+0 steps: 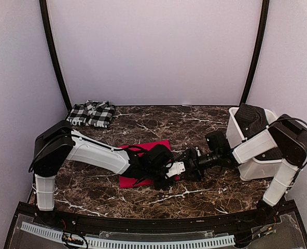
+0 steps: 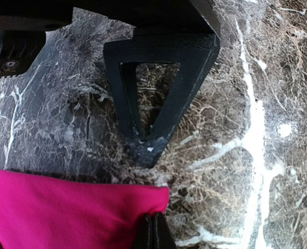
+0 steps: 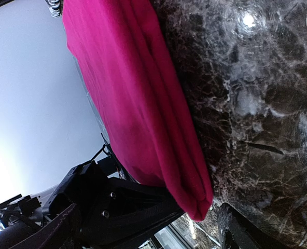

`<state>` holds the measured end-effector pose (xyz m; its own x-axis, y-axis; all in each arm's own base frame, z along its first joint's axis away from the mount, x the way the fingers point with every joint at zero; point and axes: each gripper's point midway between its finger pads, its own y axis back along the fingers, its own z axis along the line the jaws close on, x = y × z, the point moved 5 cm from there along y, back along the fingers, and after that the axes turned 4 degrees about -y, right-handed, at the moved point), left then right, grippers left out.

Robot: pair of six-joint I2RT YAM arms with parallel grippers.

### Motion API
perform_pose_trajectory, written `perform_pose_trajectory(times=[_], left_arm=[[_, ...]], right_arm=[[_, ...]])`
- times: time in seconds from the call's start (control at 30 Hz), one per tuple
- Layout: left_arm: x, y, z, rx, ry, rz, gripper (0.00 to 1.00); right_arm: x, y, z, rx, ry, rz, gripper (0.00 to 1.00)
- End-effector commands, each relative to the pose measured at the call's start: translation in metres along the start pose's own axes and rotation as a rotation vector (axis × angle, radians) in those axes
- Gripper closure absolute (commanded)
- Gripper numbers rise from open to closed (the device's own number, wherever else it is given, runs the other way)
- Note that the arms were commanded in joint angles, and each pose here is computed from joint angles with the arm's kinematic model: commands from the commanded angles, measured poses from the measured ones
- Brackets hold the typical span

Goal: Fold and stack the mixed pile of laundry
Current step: Pass from the left arm to the right

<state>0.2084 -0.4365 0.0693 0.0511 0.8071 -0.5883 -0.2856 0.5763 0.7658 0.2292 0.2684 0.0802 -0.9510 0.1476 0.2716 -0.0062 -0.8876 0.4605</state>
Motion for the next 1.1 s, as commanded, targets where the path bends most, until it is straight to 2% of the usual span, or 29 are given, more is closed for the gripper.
perform_pose_trajectory(times=[0.0, 0.27, 0.63, 1.07], left_arm=[[-0.021, 0.034, 0.018, -0.054, 0.029, -0.098, 1.00], [-0.031, 0.050, 0.023, -0.073, 0.027, -0.157, 1.00], [-0.031, 0.054, 0.019, -0.048, 0.020, -0.179, 1.00], [-0.028, 0.061, 0.010, -0.020, -0.018, -0.233, 1.00]], right_arm=[[0.001, 0.003, 0.000, -0.001, 0.006, 0.001, 0.13], [-0.003, -0.002, 0.008, -0.018, 0.008, 0.011, 0.16], [-0.012, -0.026, 0.019, -0.046, 0.002, 0.056, 0.25], [-0.038, -0.059, 0.022, -0.042, 0.041, 0.108, 0.41]])
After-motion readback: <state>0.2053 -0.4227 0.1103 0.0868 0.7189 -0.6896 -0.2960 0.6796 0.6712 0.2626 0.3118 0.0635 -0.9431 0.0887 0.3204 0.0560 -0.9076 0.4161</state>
